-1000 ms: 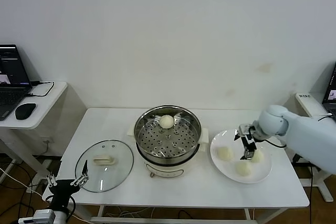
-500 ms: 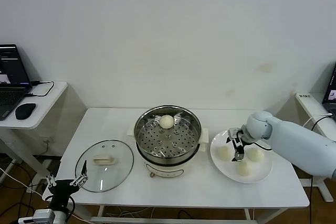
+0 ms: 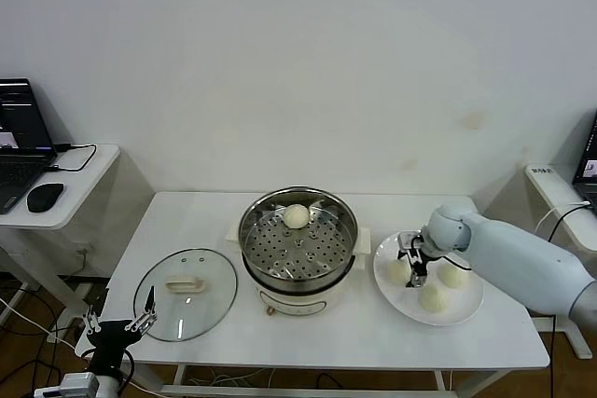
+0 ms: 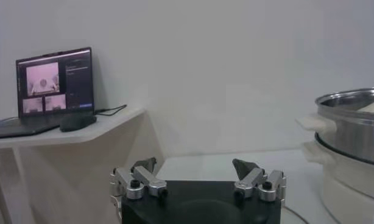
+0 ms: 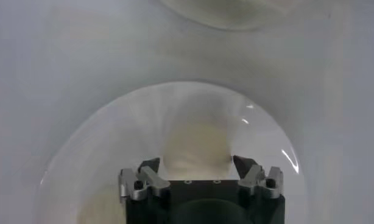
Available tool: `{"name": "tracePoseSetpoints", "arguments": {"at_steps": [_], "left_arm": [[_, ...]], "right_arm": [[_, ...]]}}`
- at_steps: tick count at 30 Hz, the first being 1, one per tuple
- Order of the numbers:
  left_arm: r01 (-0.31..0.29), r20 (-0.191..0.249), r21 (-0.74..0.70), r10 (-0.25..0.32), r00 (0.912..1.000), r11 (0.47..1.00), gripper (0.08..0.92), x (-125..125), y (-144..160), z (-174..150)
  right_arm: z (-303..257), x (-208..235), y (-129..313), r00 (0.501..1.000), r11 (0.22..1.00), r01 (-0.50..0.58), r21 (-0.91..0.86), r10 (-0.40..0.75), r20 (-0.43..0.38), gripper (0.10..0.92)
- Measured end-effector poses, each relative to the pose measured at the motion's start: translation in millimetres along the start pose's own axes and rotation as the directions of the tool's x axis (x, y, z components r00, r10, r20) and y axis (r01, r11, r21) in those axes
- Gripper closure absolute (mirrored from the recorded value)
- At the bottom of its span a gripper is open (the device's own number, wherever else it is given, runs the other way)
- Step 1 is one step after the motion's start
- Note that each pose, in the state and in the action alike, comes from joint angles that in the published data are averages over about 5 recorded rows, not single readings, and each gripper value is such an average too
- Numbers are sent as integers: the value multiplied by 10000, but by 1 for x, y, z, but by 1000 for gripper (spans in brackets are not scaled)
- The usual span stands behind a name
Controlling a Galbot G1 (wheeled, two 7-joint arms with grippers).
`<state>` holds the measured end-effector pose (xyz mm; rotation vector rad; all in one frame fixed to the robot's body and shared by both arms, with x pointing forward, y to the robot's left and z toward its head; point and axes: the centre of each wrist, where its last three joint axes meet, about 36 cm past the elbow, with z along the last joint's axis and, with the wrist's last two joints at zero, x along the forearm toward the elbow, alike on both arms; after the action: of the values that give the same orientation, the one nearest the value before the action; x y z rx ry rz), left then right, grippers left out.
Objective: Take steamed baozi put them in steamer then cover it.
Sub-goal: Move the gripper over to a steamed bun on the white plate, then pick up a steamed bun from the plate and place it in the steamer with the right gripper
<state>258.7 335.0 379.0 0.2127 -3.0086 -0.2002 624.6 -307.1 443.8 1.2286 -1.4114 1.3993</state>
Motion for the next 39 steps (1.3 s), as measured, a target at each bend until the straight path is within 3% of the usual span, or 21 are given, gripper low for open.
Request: {"name": "tracePoseSetpoints", "arguments": {"at_steps": [8, 15, 27, 33, 39], "left_arm": [[4, 34, 19, -4, 10000, 10000, 177, 1, -1, -2], [-20, 121, 2, 20, 9999, 10000, 177, 2, -1, -5], [-255, 253, -6, 255, 9994, 9997, 177, 0, -6, -11], [-322, 351, -2, 322, 9989, 9995, 177, -1, -7, -14], [-315, 387, -8, 315, 9988, 9995, 177, -1, -6, -15]], "right_arm": [[2, 4, -1, 10000, 10000, -30, -93, 30, 14, 461], [6, 28, -9, 10000, 9998, -77, -178, 77, -12, 468], [-11, 129, -47, 9957, 9958, -916, 25, 915, 151, 454], [-48, 185, -68, 9858, 9864, -1609, 325, 1590, 533, 454], [-99, 212, -79, 9767, 9817, -1870, 372, 1817, 1146, 452]]}}
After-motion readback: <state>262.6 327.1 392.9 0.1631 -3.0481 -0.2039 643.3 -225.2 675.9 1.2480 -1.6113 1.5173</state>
